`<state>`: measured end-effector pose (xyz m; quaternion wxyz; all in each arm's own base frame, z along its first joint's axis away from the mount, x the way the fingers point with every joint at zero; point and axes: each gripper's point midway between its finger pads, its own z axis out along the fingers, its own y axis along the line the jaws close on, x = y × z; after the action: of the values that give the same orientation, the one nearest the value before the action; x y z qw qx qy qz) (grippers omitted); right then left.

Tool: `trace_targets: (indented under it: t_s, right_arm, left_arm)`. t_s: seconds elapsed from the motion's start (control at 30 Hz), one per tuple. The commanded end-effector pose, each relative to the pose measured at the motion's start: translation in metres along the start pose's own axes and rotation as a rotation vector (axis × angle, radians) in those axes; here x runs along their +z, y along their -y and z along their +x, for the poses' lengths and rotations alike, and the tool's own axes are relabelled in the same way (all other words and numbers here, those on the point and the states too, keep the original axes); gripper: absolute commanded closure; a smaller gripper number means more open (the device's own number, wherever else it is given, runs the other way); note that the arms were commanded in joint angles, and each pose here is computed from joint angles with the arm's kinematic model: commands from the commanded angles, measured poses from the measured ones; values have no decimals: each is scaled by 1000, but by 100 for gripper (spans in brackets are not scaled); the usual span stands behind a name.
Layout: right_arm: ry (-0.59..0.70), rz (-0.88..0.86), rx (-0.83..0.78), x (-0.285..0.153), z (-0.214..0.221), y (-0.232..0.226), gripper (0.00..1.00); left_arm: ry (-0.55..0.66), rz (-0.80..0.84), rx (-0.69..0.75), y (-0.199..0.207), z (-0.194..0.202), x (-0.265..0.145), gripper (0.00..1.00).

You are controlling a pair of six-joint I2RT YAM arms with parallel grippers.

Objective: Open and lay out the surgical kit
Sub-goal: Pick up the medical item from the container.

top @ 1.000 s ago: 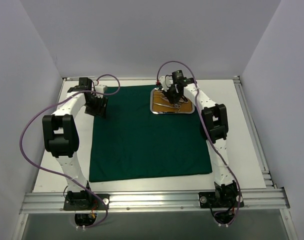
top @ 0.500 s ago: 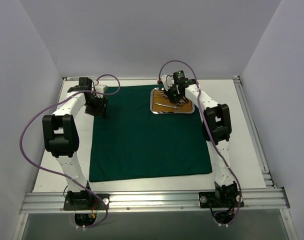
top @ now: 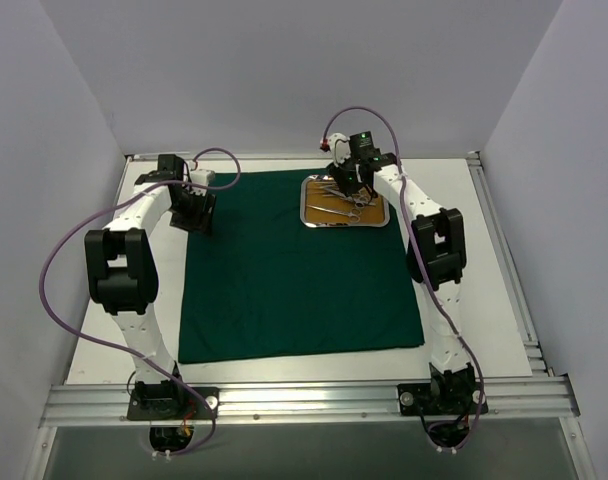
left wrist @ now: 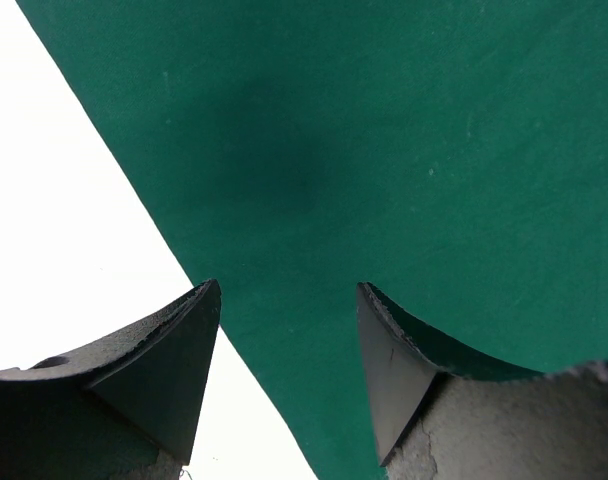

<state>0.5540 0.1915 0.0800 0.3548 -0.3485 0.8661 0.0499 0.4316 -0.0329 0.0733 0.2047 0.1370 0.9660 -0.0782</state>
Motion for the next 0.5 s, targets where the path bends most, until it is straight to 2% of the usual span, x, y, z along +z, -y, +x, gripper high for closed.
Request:
trace_targets:
  t_s: [0.0,0.13,0.47]
  right_arm:
    - [-34,54,3,12,6,16,73]
    - [-55,54,-12,20,13,16,67]
    - [-122,14,-9,38,37,14,65]
  left_arm:
    - [49,6,18,-2,-13,-16,34]
    - [44,5,17,-2,-13,-14,34]
    - [38,7,14,-3,-13,-12,34]
